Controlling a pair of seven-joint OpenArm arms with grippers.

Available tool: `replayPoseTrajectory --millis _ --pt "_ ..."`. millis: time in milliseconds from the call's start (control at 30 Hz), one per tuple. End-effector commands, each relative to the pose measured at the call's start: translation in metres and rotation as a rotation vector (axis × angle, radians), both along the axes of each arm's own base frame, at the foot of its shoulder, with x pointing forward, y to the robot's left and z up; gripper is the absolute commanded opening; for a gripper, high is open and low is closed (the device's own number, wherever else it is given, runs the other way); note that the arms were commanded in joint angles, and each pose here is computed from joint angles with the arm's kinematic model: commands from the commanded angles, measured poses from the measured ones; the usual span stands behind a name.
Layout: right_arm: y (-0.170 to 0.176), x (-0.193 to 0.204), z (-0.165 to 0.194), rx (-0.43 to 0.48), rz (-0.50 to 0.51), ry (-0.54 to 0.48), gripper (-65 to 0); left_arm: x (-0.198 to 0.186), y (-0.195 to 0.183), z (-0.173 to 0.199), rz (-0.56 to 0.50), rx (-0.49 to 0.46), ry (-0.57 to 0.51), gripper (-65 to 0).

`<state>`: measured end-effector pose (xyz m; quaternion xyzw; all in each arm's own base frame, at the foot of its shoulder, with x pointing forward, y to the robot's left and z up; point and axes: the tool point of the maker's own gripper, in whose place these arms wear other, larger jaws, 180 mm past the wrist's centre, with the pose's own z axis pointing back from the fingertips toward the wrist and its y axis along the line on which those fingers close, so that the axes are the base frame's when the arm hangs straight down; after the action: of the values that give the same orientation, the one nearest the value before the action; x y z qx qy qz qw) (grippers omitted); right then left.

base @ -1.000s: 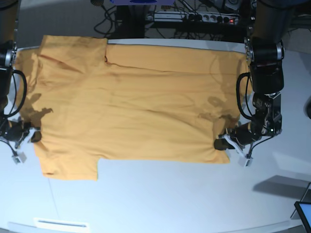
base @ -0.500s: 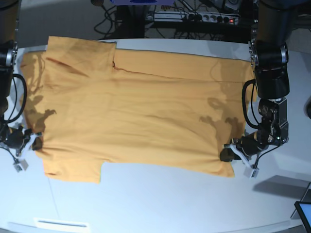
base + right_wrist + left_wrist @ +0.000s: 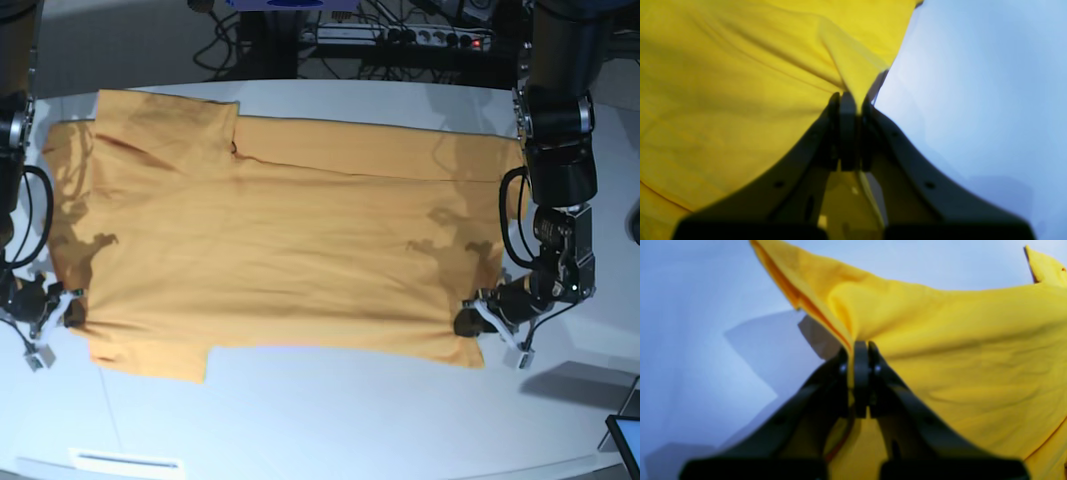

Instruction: Fold the T-shirt properly

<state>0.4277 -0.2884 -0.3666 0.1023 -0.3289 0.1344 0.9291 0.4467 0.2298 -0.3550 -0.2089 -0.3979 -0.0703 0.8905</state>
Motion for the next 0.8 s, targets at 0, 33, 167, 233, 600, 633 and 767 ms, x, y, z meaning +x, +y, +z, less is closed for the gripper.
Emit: replayPoseTrajectory --millis 0,33,167,233,600,633,767 --pt "-0.010 0.015 0.027 -0.009 -0.011 -0.073 -64.9 0.014 0.011 0.028 0.012 0.006 -0.078 -65.0" --pt "-0.011 0.015 0.026 -0.010 -0.012 -0.071 -64.9 0.014 0.015 0.031 0.014 0.018 -0.084 -65.0" --pt "-0.014 0.011 0.024 -0.022 -0.012 -0.049 -64.9 0.007 0.020 0.037 -0.005 0.059 -0.107 -65.0" --pt "-0.019 0.010 0.025 -0.031 -0.015 -0.045 -64.9 0.000 0.023 0.037 -0.024 0.094 -0.090 -65.0" --pt "-0.006 -0.007 0.031 -0.107 0.068 -0.075 -64.9 -0.020 0.026 0.031 -0.057 0.149 -0.080 -65.0" --pt "-0.004 -0.007 0.033 -0.115 0.078 -0.080 -64.9 -0.020 0.026 0.031 -0.057 0.149 -0.080 -65.0" --pt "-0.009 -0.017 0.032 -0.126 0.068 -0.067 -64.9 -0.026 0.025 0.026 -0.062 0.153 -0.070 -65.0"
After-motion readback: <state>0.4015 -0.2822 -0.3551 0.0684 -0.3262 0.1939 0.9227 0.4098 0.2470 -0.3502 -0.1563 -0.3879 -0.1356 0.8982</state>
